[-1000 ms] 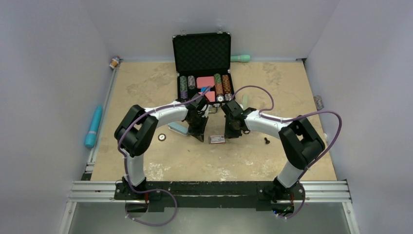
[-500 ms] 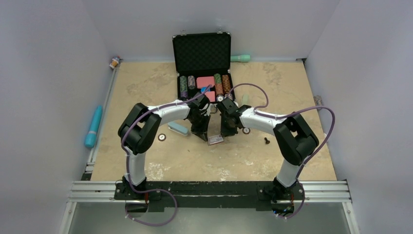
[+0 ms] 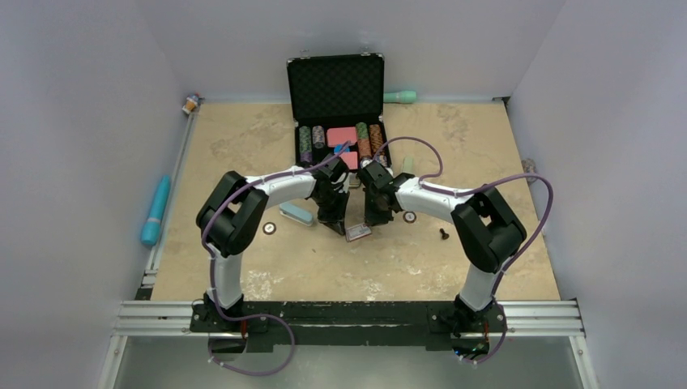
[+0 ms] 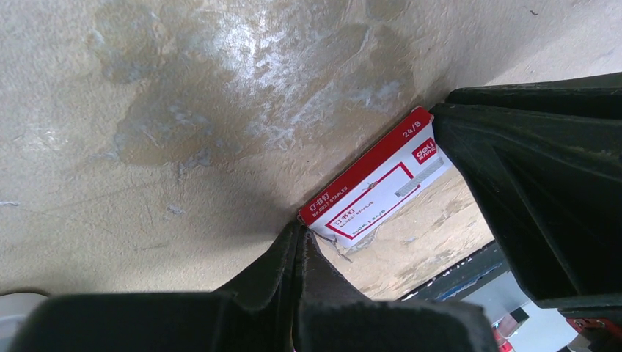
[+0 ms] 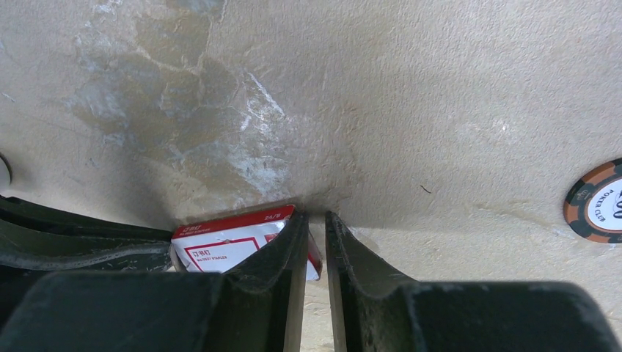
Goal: Unload the staples from the stapler
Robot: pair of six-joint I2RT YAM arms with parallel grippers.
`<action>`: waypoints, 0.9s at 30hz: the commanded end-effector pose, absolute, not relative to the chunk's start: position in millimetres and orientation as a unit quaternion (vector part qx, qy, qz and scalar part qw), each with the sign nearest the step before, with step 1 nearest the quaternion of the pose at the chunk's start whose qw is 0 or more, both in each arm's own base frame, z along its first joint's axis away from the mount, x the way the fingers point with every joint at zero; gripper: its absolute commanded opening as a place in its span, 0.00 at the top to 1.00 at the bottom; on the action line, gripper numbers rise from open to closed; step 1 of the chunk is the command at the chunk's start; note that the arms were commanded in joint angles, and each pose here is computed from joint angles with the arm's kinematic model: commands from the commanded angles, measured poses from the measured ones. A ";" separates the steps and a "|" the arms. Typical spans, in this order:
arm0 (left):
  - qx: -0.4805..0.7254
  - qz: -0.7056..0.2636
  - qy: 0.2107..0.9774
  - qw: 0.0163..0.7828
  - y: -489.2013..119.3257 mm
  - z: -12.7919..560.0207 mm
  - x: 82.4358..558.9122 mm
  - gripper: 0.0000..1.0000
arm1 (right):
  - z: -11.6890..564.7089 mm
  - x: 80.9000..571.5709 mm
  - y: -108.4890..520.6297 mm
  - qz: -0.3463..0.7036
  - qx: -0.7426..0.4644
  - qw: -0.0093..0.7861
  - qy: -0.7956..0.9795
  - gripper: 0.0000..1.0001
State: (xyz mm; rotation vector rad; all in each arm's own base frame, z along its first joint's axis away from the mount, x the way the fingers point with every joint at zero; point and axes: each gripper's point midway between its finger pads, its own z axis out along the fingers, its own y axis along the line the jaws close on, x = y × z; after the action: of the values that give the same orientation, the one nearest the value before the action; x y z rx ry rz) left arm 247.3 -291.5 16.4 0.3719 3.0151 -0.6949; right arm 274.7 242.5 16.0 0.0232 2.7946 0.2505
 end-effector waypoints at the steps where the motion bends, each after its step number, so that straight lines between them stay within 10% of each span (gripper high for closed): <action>1: 0.120 -0.226 0.966 0.035 -294.1 27.7 255.0 1.00 | -6.1 244.0 239.9 0.077 -0.012 0.111 0.991 0.79; 27: 0.073 -0.258 0.963 0.041 -291.2 29.5 214.9 1.00 | -13.9 218.4 212.1 0.054 -0.038 0.109 0.992 0.78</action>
State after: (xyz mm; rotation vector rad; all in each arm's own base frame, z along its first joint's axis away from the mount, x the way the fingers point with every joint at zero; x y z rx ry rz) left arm 206.9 -273.4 21.3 0.2675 3.0003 -0.6963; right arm 259.3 237.4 15.6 -0.0310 2.7617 0.2829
